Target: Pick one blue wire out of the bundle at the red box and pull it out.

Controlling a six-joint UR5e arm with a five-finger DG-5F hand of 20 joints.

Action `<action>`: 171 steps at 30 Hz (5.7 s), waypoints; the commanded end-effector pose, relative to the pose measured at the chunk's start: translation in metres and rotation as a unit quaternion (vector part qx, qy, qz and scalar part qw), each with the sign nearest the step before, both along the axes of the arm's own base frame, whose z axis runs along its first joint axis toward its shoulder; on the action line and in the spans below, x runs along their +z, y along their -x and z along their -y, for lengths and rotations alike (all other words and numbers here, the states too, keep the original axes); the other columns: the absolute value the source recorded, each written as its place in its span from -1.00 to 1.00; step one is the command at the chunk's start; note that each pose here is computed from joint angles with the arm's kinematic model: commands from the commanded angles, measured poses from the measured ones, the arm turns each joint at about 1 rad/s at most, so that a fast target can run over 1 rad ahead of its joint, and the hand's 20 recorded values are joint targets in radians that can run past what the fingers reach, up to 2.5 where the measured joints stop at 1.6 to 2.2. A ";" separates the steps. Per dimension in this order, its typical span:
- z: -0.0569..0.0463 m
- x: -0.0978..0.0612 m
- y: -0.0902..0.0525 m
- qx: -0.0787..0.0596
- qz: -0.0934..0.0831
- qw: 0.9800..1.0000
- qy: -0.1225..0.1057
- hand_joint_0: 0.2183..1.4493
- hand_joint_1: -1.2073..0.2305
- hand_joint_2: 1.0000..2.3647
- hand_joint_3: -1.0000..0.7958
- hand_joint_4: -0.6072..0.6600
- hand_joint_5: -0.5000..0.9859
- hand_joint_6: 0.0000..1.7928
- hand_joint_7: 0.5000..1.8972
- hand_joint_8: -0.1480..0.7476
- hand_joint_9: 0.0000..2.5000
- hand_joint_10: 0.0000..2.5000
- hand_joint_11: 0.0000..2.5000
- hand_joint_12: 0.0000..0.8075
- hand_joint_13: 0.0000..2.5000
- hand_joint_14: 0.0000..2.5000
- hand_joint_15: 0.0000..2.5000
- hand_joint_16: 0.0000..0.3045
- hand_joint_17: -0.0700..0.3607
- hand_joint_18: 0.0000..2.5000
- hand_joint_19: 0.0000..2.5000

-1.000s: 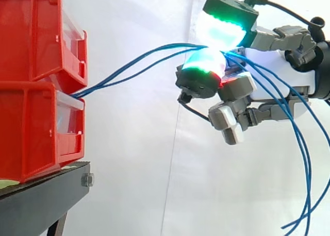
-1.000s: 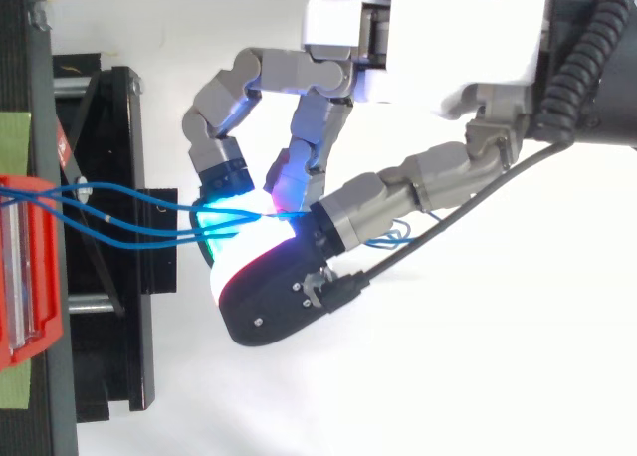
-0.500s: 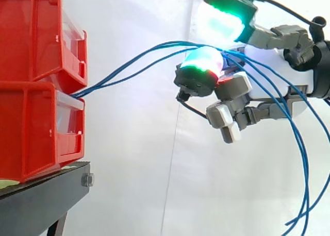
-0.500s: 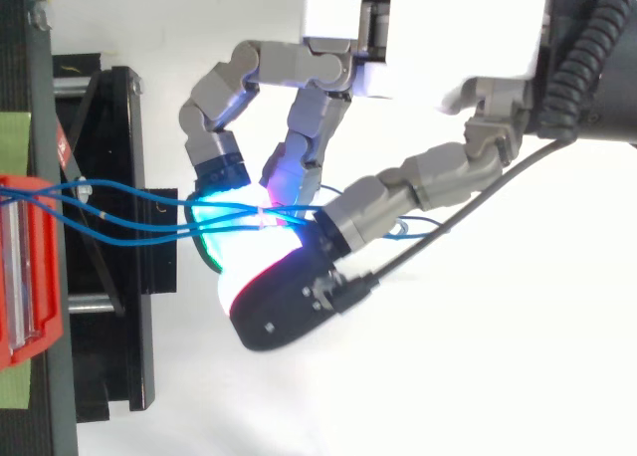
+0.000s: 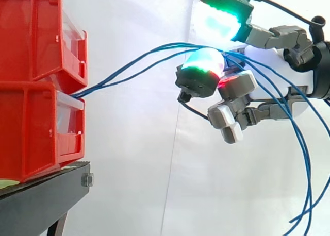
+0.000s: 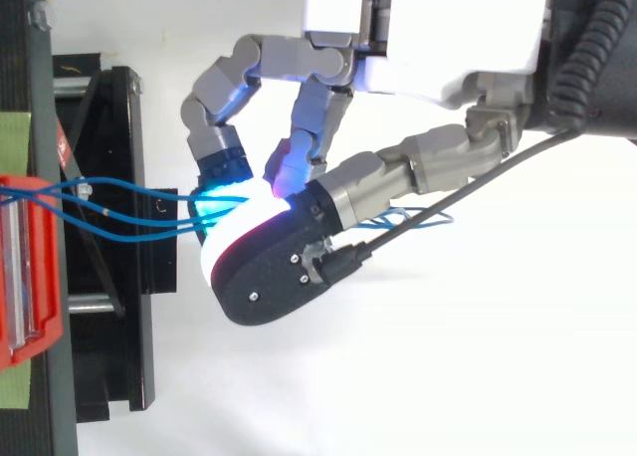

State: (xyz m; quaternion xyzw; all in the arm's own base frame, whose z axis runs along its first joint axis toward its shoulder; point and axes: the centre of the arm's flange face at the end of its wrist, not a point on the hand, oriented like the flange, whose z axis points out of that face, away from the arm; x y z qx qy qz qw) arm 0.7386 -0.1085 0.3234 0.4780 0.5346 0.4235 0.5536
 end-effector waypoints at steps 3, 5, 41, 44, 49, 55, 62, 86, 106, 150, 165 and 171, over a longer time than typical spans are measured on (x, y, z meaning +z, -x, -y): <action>0.000 0.000 0.000 0.000 0.001 1.000 0.000 -0.41 -0.27 -0.99 -0.34 0.25 -0.42 0.00 0.05 0.22 0.09 -0.98 -0.34 0.08 -0.11 -0.98 -0.49 -0.66 -0.13 -0.18 -0.49; 0.000 0.000 0.000 0.000 0.002 1.000 0.000 -0.40 -0.31 -0.99 -0.33 0.24 -0.42 0.00 0.05 0.21 0.09 -0.99 -0.34 0.08 -0.11 -0.98 -0.49 -0.66 -0.13 -0.18 -0.50; 0.016 0.014 0.001 -0.010 0.014 1.000 0.008 -0.41 -0.46 -0.98 -0.19 0.25 -0.41 0.00 0.11 0.22 0.09 -0.98 -0.34 0.10 -0.08 -0.98 -0.46 -0.64 -0.11 -0.13 -0.49; 0.016 0.015 0.001 -0.010 0.013 1.000 0.011 -0.40 -0.51 -0.98 -0.24 0.26 -0.43 0.01 0.08 0.18 0.04 -0.98 -0.32 0.06 -0.11 -0.98 -0.45 -0.67 -0.14 -0.17 -0.48; 0.019 0.015 0.001 -0.012 0.014 1.000 0.014 -0.36 -0.58 -1.00 -0.40 0.27 -0.47 0.02 -0.03 0.15 -0.04 -0.98 -0.34 0.05 -0.16 -0.98 -0.47 -0.66 -0.14 -0.21 -0.51; 0.022 0.015 0.002 -0.014 0.013 1.000 0.018 -0.36 -0.58 -1.00 -0.44 0.26 -0.49 0.03 -0.11 0.13 -0.08 -0.98 -0.33 0.06 -0.18 -0.98 -0.47 -0.65 -0.13 -0.22 -0.52; 0.023 0.015 0.002 -0.015 0.013 1.000 0.018 -0.49 -0.09 -1.00 -0.44 0.27 -0.46 0.01 -0.06 0.20 0.02 -0.99 -0.35 0.11 -0.14 -0.98 -0.47 -0.64 -0.10 -0.22 -0.47; 0.019 0.015 0.001 -0.011 0.012 1.000 0.017 -0.30 -0.56 -0.98 -0.22 0.21 -0.44 0.03 0.00 0.19 0.02 -0.98 -0.32 0.03 -0.11 -0.98 -0.45 -0.67 -0.15 -0.18 -0.52; 0.016 0.015 0.001 -0.008 0.012 1.000 0.017 -0.59 -0.34 -1.00 -0.44 0.24 -0.51 0.04 -0.25 0.16 -0.12 -0.99 -0.36 0.12 -0.22 -0.98 -0.49 -0.60 -0.04 -0.25 -0.52; 0.018 0.015 0.001 -0.009 0.012 1.000 0.015 -0.30 -0.57 -0.98 -0.28 0.13 -0.47 0.03 -0.05 0.13 -0.03 -0.98 -0.33 0.02 -0.16 -0.98 -0.47 -0.66 -0.14 -0.24 -0.52; 0.018 0.015 0.001 -0.009 0.012 1.000 0.015 -0.56 -0.03 -1.00 -0.44 0.24 -0.49 0.01 -0.14 0.18 -0.04 -0.99 -0.36 0.13 -0.19 -0.98 -0.49 -0.61 -0.05 -0.27 -0.48; 0.016 0.015 0.001 -0.008 0.012 1.000 0.014 -0.42 -0.11 -0.99 -0.30 0.22 -0.46 0.01 -0.06 0.17 0.01 -0.98 -0.35 0.07 -0.17 -0.98 -0.47 -0.65 -0.12 -0.27 -0.46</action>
